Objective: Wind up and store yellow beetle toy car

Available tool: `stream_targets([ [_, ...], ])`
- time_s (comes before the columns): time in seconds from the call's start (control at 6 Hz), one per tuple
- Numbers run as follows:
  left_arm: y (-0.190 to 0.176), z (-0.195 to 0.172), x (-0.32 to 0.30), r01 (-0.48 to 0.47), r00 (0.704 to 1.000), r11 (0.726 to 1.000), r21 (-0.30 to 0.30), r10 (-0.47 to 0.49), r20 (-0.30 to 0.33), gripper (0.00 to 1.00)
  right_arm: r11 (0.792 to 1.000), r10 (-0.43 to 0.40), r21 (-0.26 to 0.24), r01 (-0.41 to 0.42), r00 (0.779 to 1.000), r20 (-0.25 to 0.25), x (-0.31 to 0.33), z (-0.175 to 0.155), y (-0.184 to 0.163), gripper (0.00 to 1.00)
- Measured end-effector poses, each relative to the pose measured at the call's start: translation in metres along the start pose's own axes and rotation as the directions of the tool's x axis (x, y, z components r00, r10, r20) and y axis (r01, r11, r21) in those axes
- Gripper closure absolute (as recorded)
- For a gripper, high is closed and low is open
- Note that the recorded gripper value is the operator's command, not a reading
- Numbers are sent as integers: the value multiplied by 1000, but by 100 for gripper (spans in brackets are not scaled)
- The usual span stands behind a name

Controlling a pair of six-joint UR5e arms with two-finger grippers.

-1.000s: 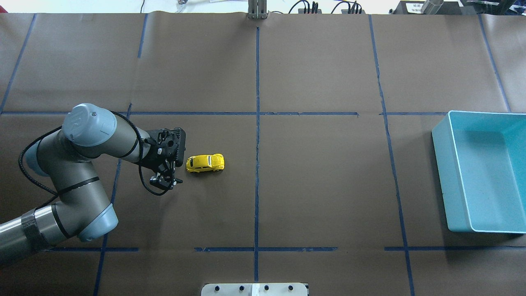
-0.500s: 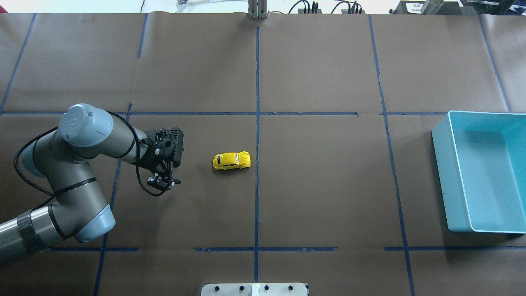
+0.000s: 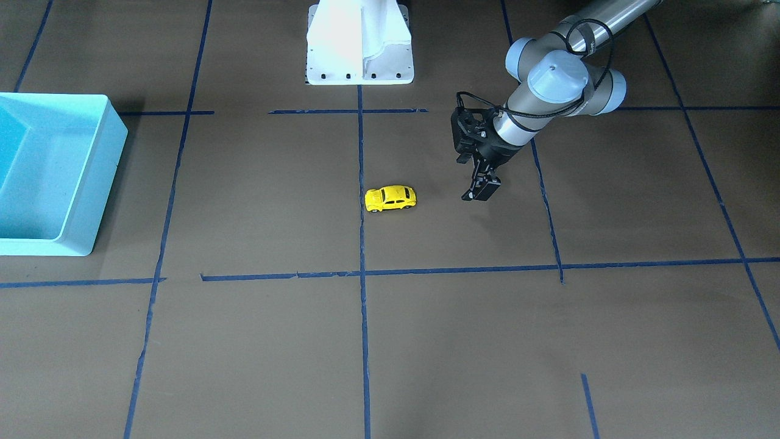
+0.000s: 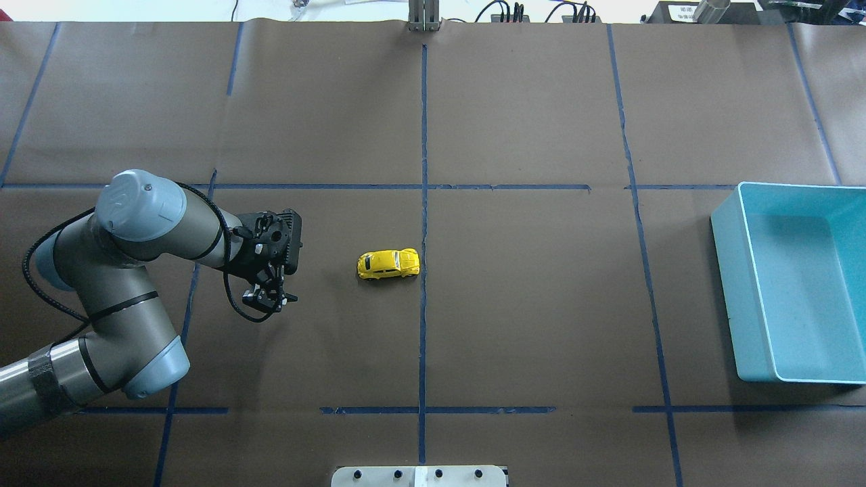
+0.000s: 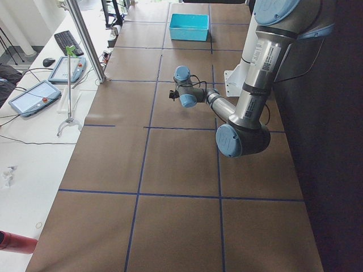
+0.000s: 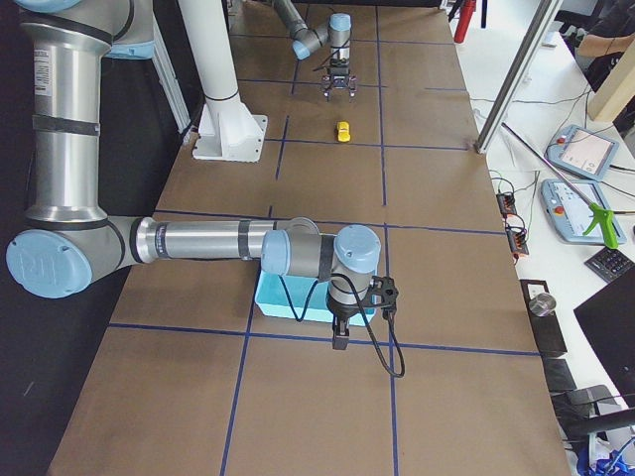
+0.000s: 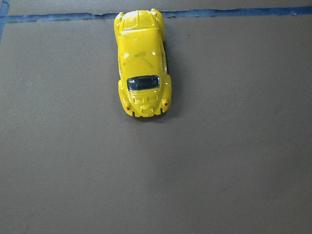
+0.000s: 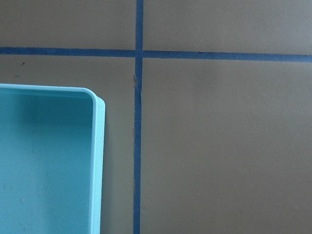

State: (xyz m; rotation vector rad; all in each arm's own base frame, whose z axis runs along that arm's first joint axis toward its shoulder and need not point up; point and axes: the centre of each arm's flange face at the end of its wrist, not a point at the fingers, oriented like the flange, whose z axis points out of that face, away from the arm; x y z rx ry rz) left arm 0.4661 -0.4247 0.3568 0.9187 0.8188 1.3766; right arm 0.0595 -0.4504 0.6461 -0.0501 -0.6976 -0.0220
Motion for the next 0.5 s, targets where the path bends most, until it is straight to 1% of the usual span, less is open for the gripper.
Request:
stream_targets([
  [0.5, 0, -2, -1, 2, 1000, 1000, 1, -2, 3, 0, 1000, 6, -2, -6, 1000, 0, 0, 1, 0, 0],
])
